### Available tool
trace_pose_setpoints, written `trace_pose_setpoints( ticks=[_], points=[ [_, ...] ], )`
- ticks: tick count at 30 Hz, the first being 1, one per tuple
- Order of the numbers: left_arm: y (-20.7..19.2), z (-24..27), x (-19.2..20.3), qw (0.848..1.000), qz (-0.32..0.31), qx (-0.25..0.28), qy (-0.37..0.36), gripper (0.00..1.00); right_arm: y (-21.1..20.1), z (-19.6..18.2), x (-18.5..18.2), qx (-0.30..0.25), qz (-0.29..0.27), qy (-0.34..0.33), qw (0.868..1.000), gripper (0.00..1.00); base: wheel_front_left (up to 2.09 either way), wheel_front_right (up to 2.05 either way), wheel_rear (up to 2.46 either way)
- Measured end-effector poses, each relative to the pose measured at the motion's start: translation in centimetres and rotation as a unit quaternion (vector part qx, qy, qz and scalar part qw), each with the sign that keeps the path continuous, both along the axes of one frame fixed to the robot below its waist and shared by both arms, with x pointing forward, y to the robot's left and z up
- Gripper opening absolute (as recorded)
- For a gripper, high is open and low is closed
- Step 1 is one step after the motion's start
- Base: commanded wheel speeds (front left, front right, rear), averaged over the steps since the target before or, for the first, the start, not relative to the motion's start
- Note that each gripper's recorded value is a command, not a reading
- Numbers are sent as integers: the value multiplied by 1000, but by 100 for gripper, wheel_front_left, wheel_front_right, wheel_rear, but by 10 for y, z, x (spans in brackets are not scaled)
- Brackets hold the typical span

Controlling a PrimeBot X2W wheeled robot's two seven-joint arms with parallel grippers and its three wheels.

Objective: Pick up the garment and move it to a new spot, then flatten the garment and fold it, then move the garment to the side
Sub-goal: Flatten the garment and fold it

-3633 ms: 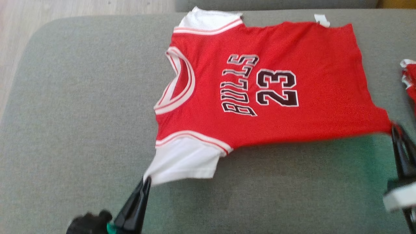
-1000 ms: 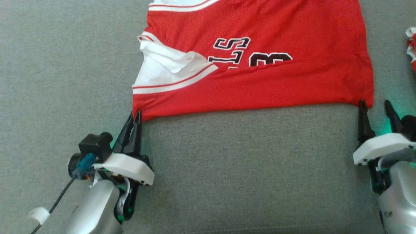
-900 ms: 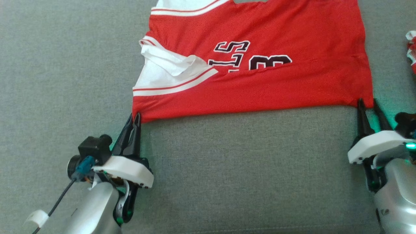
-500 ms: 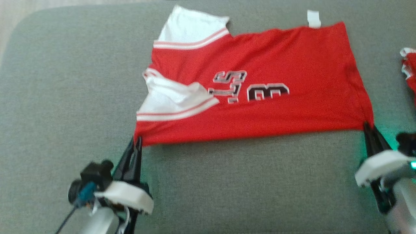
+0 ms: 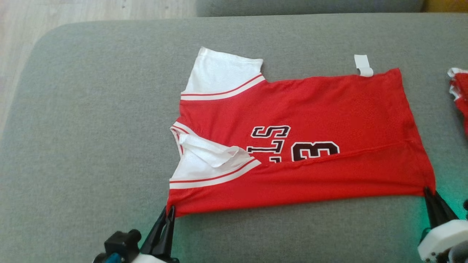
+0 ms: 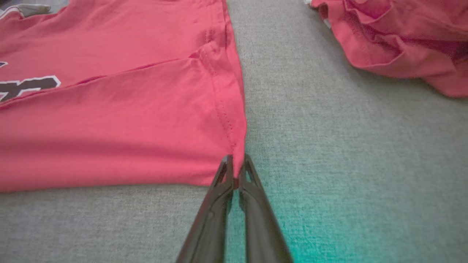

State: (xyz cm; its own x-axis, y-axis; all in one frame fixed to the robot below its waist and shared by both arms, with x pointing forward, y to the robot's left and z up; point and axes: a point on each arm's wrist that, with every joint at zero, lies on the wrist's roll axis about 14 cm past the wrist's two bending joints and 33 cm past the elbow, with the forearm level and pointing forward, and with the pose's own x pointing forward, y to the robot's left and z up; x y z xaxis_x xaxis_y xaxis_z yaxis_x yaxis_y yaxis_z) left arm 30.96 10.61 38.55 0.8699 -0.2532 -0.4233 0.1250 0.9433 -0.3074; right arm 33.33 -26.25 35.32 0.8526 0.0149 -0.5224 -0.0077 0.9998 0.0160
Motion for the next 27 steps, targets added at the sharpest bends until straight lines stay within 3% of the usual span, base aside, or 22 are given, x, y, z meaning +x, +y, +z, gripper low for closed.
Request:
trace_pose_setpoints(
  ticks=[1, 2, 4, 5, 6, 7, 13, 21, 27],
  points=[
    [-1, 0, 1, 1000, -1, -1, 0, 0, 1, 1, 0, 3, -4, -2, 1000, 92, 0, 0, 0],
    [-1, 0, 2, 1000, -2, -2, 0, 0, 2, 2, 0, 5, -5, -3, 1000, 100, 0, 0, 0],
    [-1, -2, 3, 1000, -2, -4, 4, 0, 0, 6, 2, 9, -13, -10, 1000, 100, 0, 0, 0],
    [-1, -4, 4, 1000, -3, -3, 7, 7, -3, 8, 2, 10, -22, -15, 1000, 100, 0, 0, 0],
    [-1, -6, 4, 1000, -3, 1, 13, 45, -7, 10, 1, 9, -29, -18, 999, 100, 0, 0, 0],
    [0, -7, 5, 1000, 0, 6, 15, 100, -10, 12, 1, 6, -35, -22, 999, 100, 0, 0, 0],
    [16, 26, 50, 997, -9, 39, -59, 100, -14, 37, 12, 2, -41, -70, 997, 100, 0, 0, 0],
    [-9, 116, 163, 969, -153, 101, -164, 100, 7, 44, 31, 18, -11, -76, 997, 100, 0, 0, 0],
    [-52, 110, 220, 947, -270, 142, -103, 100, 14, 48, 62, 16, 8, -90, 996, 100, 0, 0, 0]
  ],
)
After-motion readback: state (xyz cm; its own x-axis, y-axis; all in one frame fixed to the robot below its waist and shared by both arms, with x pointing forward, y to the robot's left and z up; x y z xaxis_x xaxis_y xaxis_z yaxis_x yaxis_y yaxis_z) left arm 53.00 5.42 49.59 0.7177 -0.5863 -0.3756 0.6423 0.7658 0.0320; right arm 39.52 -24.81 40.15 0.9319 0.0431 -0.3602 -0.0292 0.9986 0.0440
